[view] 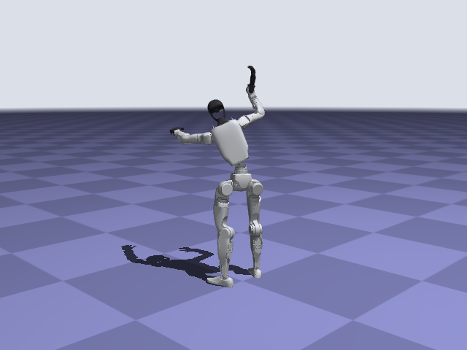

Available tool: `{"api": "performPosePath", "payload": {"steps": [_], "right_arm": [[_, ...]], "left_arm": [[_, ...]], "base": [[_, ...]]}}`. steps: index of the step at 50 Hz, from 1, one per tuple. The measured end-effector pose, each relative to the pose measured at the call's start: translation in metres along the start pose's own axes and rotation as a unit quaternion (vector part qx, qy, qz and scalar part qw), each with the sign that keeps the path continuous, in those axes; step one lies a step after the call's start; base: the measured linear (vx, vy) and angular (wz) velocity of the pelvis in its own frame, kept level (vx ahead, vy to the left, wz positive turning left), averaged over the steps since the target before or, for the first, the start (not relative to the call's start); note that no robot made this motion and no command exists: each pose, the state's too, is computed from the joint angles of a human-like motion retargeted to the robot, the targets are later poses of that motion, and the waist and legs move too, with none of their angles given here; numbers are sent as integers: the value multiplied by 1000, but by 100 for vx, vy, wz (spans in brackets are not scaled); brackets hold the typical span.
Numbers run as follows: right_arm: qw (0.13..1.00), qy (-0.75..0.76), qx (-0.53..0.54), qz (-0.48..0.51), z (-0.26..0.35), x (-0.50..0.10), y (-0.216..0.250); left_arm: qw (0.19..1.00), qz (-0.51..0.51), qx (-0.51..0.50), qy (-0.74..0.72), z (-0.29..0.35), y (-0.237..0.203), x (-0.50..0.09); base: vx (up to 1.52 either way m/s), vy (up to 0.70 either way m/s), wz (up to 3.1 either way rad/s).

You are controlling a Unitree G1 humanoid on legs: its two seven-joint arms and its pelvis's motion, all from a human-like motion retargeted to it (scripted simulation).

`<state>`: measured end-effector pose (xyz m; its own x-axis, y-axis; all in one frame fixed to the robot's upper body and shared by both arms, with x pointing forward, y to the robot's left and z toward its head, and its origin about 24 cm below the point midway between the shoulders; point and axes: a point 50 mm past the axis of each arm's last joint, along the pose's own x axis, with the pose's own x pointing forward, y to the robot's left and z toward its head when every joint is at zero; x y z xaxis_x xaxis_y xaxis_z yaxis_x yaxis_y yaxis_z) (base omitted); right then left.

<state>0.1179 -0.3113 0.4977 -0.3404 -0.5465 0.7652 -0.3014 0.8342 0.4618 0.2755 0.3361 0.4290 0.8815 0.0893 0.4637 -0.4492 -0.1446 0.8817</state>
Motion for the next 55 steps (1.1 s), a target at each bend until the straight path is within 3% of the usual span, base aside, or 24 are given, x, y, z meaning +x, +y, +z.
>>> {"api": "performPosePath", "payload": {"steps": [1,7,12,16,19,31,39,44,50,55], "right_arm": [[999,-14,-17,-28,-5,2,12],[982,84,-18,171,-65,-62,144],[879,371,-14,298,-142,-208,211],[708,614,-2,349,-162,-355,213],[656,680,9,327,-149,-411,200],[659,712,-19,241,-153,-425,169],[663,740,-13,116,-156,-433,114],[587,809,-9,13,-121,-491,48],[416,854,-26,-312,-24,-570,-63],[368,721,-171,-562,58,-564,-170]], "left_arm": [[1000,17,-7,-1,1,3,0],[998,28,-41,-24,10,15,1],[997,39,-54,-43,19,21,1],[997,21,-33,-64,30,17,2],[995,4,-20,-94,43,13,2],[994,-24,-18,-107,50,5,2],[997,-24,-13,-67,33,5,3],[999,-14,-10,-44,23,7,2],[999,-11,-28,-33,19,7,2],[999,-23,-30,-31,20,1,3]], "base": [[-2,0,25],[-2,2,23],[0,0,4],[-1,-3,3],[-1,-6,9],[2,3,9],[3,6,0],[1,-1,-18],[0,-2,-25],[0,-2,-30]]}}
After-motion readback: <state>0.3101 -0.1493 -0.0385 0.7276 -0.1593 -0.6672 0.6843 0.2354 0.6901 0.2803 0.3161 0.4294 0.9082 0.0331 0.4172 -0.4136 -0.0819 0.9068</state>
